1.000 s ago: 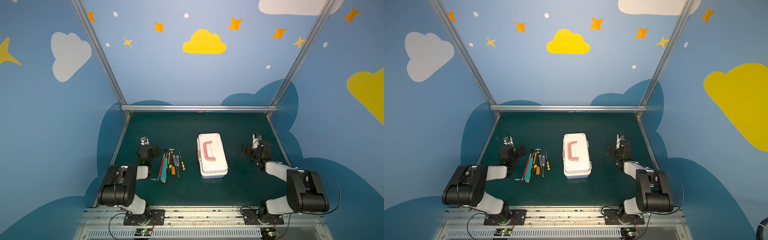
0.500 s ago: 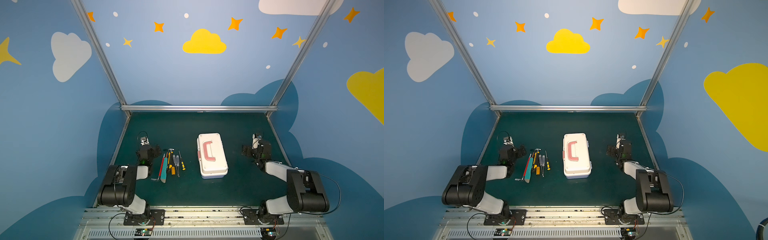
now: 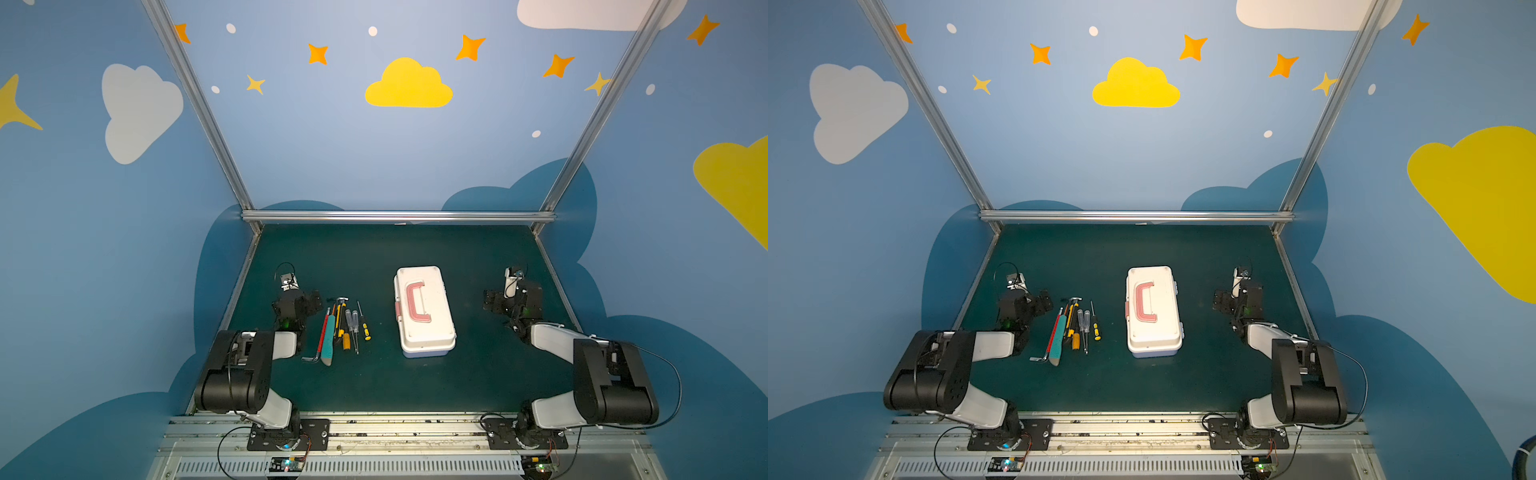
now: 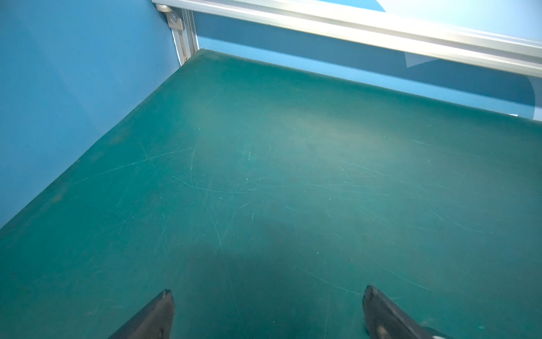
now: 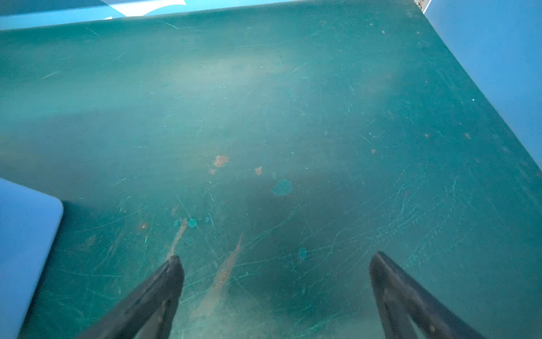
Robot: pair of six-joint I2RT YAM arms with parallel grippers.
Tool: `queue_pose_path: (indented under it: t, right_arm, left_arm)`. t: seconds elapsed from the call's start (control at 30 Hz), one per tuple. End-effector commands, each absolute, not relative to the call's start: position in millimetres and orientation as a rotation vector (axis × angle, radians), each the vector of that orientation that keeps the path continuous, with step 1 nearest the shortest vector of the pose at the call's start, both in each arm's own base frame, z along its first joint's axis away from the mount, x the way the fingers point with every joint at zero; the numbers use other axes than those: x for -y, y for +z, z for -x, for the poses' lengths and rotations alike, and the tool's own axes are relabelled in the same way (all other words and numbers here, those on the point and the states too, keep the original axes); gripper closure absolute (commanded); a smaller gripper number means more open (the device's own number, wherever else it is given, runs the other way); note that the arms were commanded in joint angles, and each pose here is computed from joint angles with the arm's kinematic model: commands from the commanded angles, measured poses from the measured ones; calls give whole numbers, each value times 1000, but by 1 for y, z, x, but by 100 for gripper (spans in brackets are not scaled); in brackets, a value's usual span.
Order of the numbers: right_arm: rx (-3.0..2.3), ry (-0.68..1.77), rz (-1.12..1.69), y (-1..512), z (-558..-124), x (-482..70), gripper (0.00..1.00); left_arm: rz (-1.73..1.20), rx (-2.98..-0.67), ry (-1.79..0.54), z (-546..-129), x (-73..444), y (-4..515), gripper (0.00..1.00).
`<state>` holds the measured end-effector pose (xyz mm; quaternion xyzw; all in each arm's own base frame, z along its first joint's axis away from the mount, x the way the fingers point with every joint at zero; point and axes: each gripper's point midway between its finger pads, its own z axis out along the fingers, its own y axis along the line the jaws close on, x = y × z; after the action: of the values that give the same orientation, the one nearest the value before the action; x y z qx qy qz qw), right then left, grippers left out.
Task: Pack the tool kit
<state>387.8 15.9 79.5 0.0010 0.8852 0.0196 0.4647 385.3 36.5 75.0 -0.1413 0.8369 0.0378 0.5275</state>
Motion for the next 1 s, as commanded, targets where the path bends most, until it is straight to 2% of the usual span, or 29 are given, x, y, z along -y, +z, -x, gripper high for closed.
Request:
queue_pose_path:
  t: [0.0, 0.07, 0.1, 0.17, 0.27, 0.33, 0.47, 0.53, 0.63, 0.97]
  right_arm:
    - [-2148, 16, 43, 107, -400, -16, 2]
    - [-2190, 28, -36, 132, -407, -13, 3]
    - [-2233, 74, -13, 141, -406, -21, 7]
    - [-2305, 161, 21, 165, -405, -40, 19]
    - [-2445, 286, 41, 187, -389, -76, 26]
    - [-2523, 389, 90, 199, -372, -109, 30]
    - [-2591, 572, 362, 216, -334, -183, 30]
    - [-2612, 647, 443, 220, -318, -212, 29]
    - [-2636, 761, 516, 220, -300, -246, 31]
    - [-2830, 731, 664, 168, -260, -305, 34]
  left_arm:
    - [318, -2008, 96, -390, -36, 107, 0]
    - [366, -2067, 101, -390, -38, 123, 0]
    - [419, -2084, 54, -389, -35, 133, 0]
    - [504, -2079, -121, -389, -18, 153, 0]
    - [543, -2062, -434, -386, 24, 169, 0]
    - [526, -2092, -562, -380, 51, 169, 0]
    - [277, -2175, -805, -358, 121, 165, 2]
    - [185, -2185, -839, -347, 143, 157, 0]
    - [197, -2224, -859, -344, 153, 143, 0]
    - [140, -2262, -959, -347, 199, 115, 1]
